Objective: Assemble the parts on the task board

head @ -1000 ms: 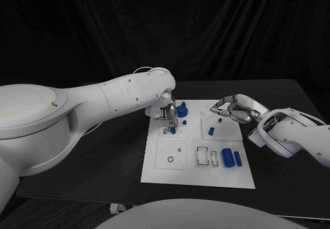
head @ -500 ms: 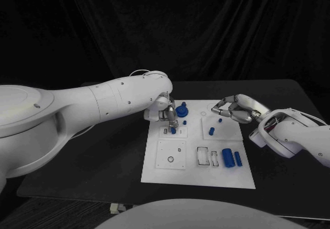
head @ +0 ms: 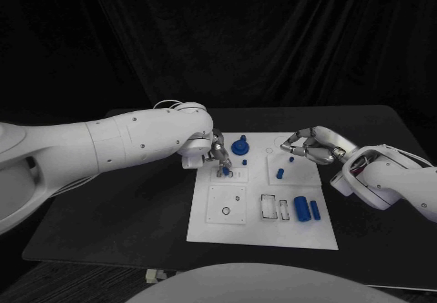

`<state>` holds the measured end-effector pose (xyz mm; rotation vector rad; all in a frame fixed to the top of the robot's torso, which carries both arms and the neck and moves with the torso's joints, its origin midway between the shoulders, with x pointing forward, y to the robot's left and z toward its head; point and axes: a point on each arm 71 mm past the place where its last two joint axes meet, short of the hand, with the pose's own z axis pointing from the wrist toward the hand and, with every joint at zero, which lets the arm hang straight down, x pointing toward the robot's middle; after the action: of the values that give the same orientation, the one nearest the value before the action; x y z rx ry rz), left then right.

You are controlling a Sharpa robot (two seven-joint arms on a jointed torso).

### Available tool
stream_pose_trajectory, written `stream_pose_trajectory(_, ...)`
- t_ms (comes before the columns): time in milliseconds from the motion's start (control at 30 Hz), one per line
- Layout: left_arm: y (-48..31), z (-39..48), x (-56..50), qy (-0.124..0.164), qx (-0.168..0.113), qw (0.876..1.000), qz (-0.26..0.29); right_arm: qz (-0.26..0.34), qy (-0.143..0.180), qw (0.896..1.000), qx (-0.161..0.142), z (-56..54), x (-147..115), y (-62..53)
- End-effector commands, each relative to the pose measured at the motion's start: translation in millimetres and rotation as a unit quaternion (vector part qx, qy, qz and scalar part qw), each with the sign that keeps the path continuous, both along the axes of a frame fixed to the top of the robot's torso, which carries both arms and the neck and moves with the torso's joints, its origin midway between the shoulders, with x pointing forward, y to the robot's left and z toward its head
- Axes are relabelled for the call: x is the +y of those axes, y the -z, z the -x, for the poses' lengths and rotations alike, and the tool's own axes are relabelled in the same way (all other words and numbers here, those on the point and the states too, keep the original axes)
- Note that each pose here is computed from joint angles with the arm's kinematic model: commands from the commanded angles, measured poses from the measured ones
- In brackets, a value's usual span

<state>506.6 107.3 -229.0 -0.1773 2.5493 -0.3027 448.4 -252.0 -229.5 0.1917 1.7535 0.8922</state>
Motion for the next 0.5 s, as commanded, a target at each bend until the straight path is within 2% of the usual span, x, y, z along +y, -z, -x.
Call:
stream_pose_trajectory(33,-6.8,-0.4,1.2,-0.031,-0.065,0.997,0.036,0.005,0.006,1.000,0.007,0.7,-2,2.3)
stream_pose_trajectory(200,-12.0,8.4,9.0,-0.041,-0.100,0.993,0.056,0.004,0.008,1.000,0.006,1.3,-3,2.7)
stream_pose_trajectory(367,-21.5,18.1,15.6,-0.052,-0.162,0.982,0.080,0.003,0.011,1.000,0.004,2.6,-4,3.3)
stream_pose_trajectory(500,-22.9,25.6,17.7,-0.060,-0.194,0.974,0.100,0.003,0.013,1.000,0.003,3.5,-5,4.5)
